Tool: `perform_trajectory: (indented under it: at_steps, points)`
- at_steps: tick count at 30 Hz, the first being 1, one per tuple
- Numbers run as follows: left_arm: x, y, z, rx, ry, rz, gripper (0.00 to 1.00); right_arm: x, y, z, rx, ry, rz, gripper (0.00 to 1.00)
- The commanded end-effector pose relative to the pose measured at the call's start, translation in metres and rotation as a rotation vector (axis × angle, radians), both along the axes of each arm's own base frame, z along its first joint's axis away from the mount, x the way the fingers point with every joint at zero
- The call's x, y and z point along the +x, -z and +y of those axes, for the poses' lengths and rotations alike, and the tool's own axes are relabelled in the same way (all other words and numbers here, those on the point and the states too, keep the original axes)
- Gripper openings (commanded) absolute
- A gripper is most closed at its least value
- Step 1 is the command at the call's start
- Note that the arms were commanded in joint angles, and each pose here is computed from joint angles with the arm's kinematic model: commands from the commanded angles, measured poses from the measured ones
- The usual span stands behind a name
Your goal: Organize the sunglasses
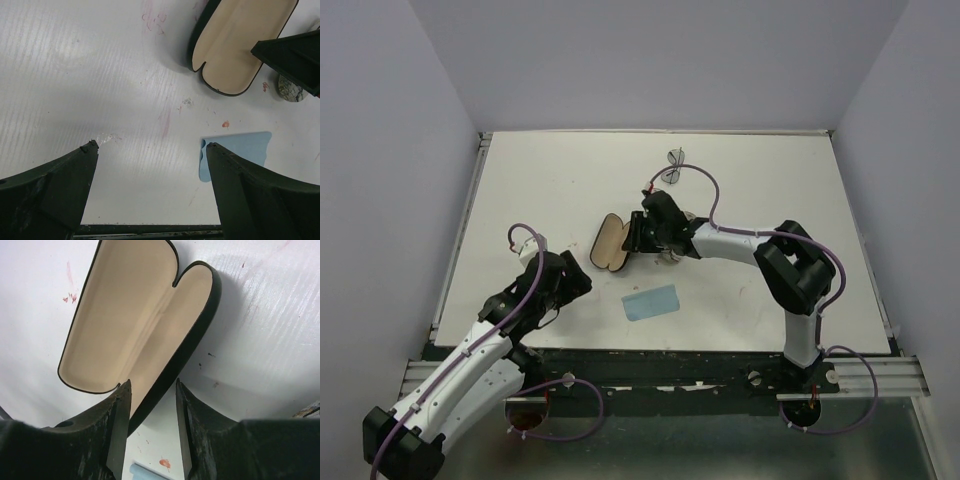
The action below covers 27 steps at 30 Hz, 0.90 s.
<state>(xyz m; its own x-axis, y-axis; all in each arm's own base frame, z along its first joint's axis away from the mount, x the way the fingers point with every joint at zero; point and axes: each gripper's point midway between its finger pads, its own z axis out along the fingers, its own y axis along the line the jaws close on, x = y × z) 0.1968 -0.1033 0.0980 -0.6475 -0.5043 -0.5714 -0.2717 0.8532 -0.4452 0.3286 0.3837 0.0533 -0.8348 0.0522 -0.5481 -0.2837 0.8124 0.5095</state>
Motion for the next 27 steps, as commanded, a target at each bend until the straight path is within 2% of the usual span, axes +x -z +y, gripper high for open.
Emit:
perform_trajectory:
  at_steps: [1, 11, 18, 21, 27]
  points:
    - [-0.003, 0.004, 0.004, 0.009, -0.008, 0.013, 0.99, 0.005, 0.011, -0.008, -0.076, -0.001, -0.014, 0.48]
    - [-0.005, 0.005, 0.005, 0.006, -0.011, 0.013, 0.99, 0.007, 0.005, -0.002, -0.081, -0.060, -0.049, 0.45]
    - [-0.007, 0.004, 0.009, 0.010, -0.024, 0.010, 0.99, 0.032, 0.012, -0.012, -0.243, -0.126, -0.153, 0.36]
    - [-0.008, 0.004, 0.010, 0.011, -0.025, 0.006, 0.99, 0.041, 0.010, -0.010, -0.280, -0.204, -0.219, 0.34]
    - [-0.009, 0.003, 0.011, 0.007, -0.025, -0.004, 0.99, 0.039, 0.009, 0.010, -0.291, -0.518, -0.366, 0.32]
